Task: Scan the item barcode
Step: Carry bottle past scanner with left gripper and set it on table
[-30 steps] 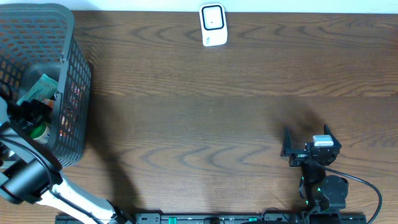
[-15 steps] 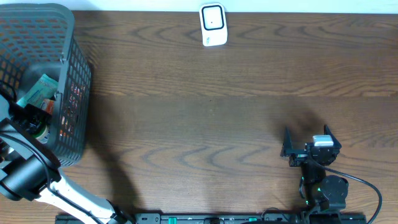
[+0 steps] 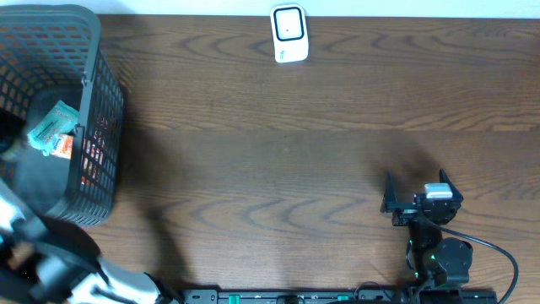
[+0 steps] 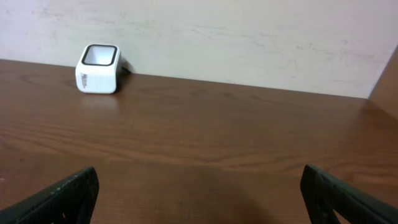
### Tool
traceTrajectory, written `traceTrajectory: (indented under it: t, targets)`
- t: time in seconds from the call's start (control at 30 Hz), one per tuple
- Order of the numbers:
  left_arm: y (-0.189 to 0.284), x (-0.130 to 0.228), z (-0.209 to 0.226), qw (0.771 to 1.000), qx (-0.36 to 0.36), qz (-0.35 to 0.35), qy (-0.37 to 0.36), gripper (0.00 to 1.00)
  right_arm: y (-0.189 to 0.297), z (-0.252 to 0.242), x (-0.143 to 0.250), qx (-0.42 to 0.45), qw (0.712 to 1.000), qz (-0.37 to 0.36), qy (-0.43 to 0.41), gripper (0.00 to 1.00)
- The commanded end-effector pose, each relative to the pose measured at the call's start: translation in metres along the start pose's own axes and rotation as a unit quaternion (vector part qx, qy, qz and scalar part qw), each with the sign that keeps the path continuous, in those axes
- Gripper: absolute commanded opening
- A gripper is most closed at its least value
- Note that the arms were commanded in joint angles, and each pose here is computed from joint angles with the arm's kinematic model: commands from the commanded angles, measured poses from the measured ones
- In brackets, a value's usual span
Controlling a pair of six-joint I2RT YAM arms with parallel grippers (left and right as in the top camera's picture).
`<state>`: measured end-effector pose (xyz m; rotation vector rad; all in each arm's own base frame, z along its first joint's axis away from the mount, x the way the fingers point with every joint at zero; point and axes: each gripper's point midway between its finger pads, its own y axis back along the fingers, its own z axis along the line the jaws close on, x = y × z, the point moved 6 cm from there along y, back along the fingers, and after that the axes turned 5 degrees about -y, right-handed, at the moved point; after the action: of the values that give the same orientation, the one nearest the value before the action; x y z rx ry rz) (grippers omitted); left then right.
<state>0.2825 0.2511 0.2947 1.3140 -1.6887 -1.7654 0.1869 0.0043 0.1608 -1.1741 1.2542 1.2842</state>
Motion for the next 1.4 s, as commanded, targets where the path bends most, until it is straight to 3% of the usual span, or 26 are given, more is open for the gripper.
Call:
traceTrajectory:
  t: [0.0, 0.23, 0.43, 0.73, 0.9, 1.13, 1.27, 1.37]
  targets:
    - [0.087, 0.020, -0.044, 0.989, 0.112, -0.088, -0.049, 0.61, 0.000, -0.002, 0.001, 0.006, 1.000, 0.000, -0.008, 0.99]
    - [0.163, 0.109, -0.163, 0.929, 0.265, -0.127, -0.225, 0.65, 0.000, -0.002, 0.001, 0.006, 1.000, 0.000, -0.008, 0.99]
    - [0.138, 0.197, -0.232, 0.925, 0.220, -0.063, -0.304, 0.65, 0.000, -0.002, 0.001, 0.006, 1.000, 0.000, -0.008, 0.99]
    - [0.030, 0.288, -0.283, 0.962, 0.092, 0.088, -0.241, 0.65, 0.000, -0.002, 0.001, 0.006, 1.000, 0.000, -0.008, 0.99]
    - [-0.042, 0.318, -0.293, 0.964, 0.002, 0.148, -0.223, 0.65, 0.000, -0.002, 0.001, 0.006, 1.000, 0.000, -0.008, 0.99]
    - [-0.117, 0.374, -0.313, 0.948, -0.018, 0.223, -0.225, 0.65, 0.000, -0.002, 0.001, 0.006, 1.000, 0.000, -0.008, 0.99]
    - [-0.124, 0.392, -0.316, 0.945, -0.020, 0.230, -0.233, 0.66, 0.000, -0.002, 0.001, 0.006, 1.000, 0.000, -0.008, 0.99]
    - [-0.122, 0.401, -0.317, 0.942, -0.017, 0.229, -0.244, 0.79, 0.000, -0.002, 0.001, 0.006, 1.000, 0.000, -0.008, 0.99]
